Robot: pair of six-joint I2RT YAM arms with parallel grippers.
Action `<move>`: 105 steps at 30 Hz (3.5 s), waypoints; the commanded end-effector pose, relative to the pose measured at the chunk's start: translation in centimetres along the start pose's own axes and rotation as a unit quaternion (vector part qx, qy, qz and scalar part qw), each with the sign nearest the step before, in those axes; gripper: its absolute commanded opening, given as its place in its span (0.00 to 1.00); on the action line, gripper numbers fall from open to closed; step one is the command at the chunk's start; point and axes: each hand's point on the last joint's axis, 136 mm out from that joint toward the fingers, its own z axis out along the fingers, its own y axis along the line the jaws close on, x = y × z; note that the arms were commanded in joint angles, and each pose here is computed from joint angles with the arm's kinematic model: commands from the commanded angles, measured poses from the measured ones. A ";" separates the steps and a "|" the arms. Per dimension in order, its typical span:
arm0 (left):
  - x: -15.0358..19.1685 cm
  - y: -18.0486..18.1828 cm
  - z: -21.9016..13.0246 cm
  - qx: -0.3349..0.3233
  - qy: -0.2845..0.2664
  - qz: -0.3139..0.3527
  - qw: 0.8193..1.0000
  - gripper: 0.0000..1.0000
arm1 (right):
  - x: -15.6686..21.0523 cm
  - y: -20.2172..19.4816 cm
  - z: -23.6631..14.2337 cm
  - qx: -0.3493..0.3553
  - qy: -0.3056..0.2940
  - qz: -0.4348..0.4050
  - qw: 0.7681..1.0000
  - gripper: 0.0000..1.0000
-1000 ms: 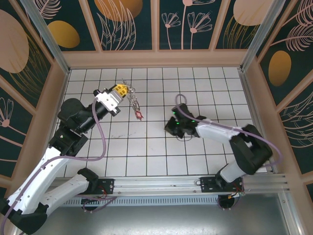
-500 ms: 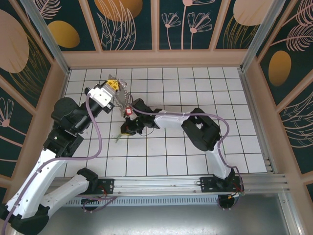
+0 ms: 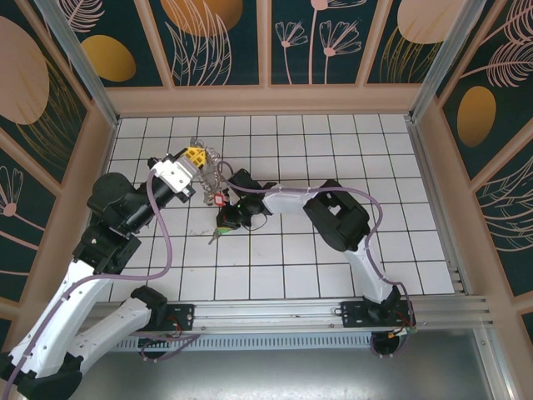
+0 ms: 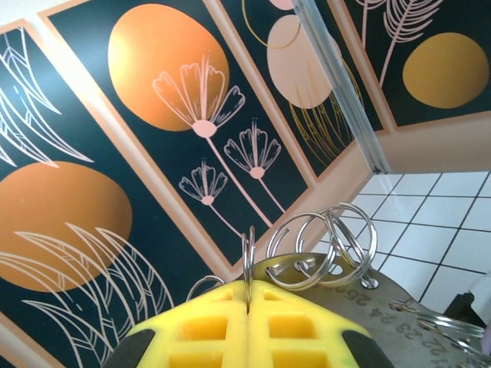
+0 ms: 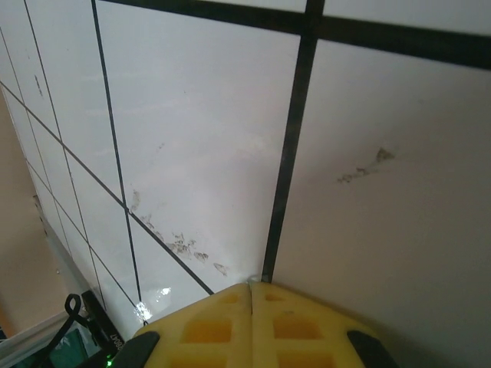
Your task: Put the keys on the keyring
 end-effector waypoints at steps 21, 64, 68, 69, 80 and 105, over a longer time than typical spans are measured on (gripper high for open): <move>0.0 -3.4 -0.9 0.074 -0.040 -0.020 0.996 0.00 | -3.9 -0.4 -10.1 0.070 -0.162 -0.082 0.981 0.27; 4.3 -14.9 -1.4 0.348 -0.142 0.037 0.926 0.00 | 11.8 14.7 -29.4 -0.029 -0.302 -0.796 0.524 0.25; 4.1 -14.8 -1.3 0.343 -0.151 0.031 0.927 0.00 | 12.3 14.7 -28.8 -0.033 -0.295 -0.796 0.527 0.25; 4.1 -14.8 -1.3 0.342 -0.152 0.030 0.927 0.00 | 12.2 14.7 -28.9 -0.030 -0.297 -0.796 0.526 0.25; 4.3 -15.6 -0.9 0.356 -0.148 0.020 0.922 0.00 | 12.8 15.8 -28.7 -0.046 -0.311 -0.799 0.513 0.22; 6.4 -14.9 -0.5 0.320 -0.065 0.053 0.944 0.25 | 11.5 13.1 -29.2 0.062 -0.317 -0.789 0.523 0.00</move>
